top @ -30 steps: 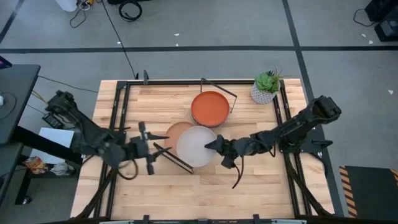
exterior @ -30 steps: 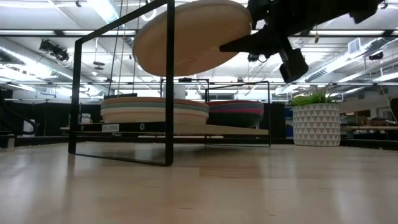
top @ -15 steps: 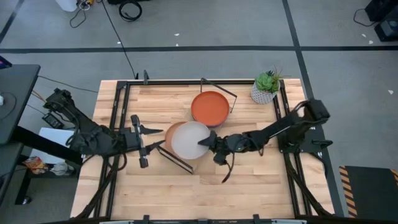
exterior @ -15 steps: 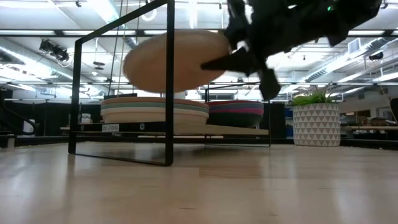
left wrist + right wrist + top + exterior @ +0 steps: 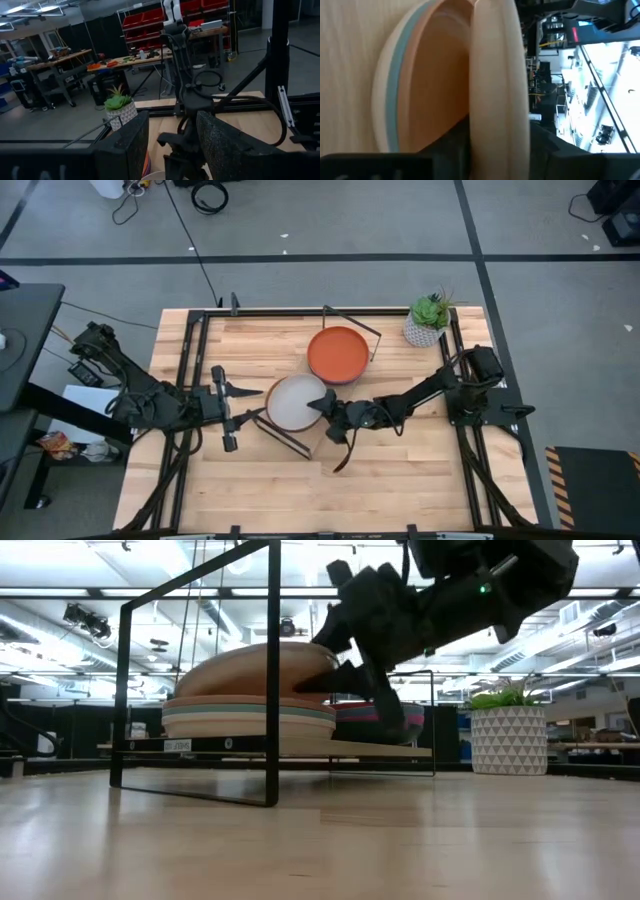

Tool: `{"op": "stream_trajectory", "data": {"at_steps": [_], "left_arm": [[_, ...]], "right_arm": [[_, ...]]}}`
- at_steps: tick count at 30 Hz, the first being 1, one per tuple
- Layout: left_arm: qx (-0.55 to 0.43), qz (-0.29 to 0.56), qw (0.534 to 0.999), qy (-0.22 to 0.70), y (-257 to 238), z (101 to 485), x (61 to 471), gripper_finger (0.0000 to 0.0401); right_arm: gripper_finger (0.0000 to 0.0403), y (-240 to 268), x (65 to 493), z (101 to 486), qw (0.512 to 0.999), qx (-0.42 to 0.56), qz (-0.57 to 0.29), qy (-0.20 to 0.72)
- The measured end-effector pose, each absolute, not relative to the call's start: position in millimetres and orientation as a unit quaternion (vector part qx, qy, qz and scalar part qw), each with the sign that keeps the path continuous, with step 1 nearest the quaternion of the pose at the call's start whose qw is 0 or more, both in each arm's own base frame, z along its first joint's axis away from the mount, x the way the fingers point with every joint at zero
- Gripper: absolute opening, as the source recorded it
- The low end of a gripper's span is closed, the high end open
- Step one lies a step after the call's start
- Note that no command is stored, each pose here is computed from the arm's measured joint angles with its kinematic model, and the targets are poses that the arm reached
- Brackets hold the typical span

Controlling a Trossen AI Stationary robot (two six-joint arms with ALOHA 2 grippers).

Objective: Place and stack plates onto a shelf
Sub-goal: Stack the light gray plate on top of he brown plate on the shelf, then return to home position

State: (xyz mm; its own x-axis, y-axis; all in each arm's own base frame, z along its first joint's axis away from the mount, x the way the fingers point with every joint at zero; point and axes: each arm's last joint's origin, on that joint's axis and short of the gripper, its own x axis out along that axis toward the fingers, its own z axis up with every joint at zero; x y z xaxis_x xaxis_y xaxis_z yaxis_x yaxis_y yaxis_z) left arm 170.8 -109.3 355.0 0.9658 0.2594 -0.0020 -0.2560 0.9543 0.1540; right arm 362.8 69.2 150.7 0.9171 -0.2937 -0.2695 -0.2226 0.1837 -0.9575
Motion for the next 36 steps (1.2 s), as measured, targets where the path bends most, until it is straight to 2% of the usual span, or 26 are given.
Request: {"op": "stream_trajectory", "data": {"at_steps": [7,12,18,28,32,36], "left_arm": [[0.075,0.130,0.989,0.013,-109.3,354.3,170.8,0.0173],[0.075,0.130,0.989,0.013,-109.4,354.2,170.8,0.0173],[0.075,0.130,0.989,0.013,-109.4,354.2,170.9,0.0173],[0.081,0.129,0.988,0.027,-109.5,350.5,171.0,0.0173],[0.103,0.126,0.985,0.057,-109.6,342.7,169.9,0.0173],[0.100,0.132,0.983,0.085,-107.8,321.3,170.7,0.0173]], "right_arm": [[0.0198,75.5,355.2,165.4,0.759,-0.620,0.006,0.197],[0.0226,74.9,345.7,170.4,0.781,-0.580,0.047,0.226],[0.0230,77.2,334.9,172.5,0.784,-0.557,0.066,0.266],[0.0220,83.4,318.0,202.0,0.808,-0.519,-0.030,0.277],[0.0214,86.3,300.5,223.4,0.836,-0.464,-0.088,0.279],[0.0203,83.8,273.8,233.6,0.878,-0.375,-0.088,0.285]]}}
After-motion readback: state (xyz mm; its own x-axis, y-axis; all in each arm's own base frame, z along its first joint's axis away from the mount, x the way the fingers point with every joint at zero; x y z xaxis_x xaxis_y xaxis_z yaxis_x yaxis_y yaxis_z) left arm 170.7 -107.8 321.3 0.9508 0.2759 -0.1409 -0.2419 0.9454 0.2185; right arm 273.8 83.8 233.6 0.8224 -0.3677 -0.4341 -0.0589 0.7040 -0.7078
